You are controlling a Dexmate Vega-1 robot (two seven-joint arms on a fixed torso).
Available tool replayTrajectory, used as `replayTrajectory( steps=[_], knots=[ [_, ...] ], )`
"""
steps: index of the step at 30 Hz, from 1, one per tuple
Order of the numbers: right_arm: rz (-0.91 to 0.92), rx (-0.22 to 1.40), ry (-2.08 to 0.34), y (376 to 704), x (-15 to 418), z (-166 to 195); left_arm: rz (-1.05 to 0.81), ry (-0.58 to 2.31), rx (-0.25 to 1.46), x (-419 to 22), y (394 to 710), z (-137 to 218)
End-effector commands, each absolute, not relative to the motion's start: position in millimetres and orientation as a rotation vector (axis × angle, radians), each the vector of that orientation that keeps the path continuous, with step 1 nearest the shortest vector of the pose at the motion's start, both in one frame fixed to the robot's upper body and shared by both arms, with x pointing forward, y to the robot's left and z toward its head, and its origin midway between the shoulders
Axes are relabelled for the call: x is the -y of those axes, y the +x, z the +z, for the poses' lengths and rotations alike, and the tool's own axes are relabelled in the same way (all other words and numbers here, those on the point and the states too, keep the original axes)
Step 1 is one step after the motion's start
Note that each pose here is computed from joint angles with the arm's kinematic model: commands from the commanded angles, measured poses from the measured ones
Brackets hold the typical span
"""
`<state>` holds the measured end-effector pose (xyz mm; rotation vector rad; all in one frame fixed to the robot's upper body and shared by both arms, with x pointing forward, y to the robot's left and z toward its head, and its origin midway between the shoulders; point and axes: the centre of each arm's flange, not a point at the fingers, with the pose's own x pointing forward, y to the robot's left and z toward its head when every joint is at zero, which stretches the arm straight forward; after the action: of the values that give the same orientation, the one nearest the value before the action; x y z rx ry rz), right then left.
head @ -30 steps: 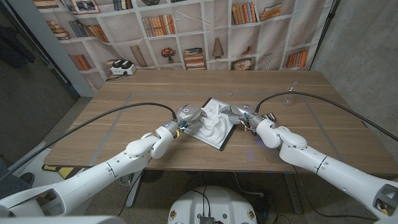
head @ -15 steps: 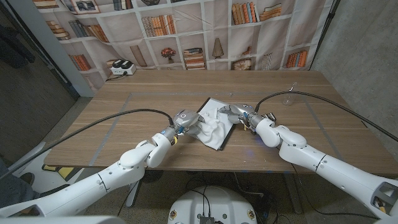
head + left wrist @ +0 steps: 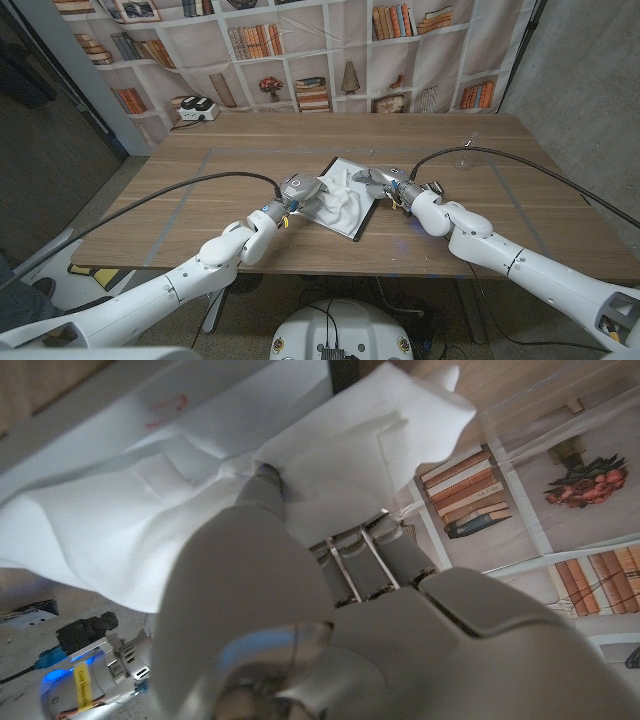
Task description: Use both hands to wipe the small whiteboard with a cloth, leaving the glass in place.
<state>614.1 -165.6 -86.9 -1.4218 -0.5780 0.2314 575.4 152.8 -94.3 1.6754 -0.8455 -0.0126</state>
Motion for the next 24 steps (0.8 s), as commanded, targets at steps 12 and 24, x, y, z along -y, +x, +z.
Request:
replayTrajectory(
  steps=[12,24],
  knots=[
    [0.210,0.560,-1.426,608.0,164.0,-86.8,-0.094,1.640,0.870,-137.8,638.1,-73.9],
    [0.206,0.558,-1.412,610.3,164.7,-86.0,-0.124,1.632,0.834,-146.4,603.4,-93.0]
  ],
)
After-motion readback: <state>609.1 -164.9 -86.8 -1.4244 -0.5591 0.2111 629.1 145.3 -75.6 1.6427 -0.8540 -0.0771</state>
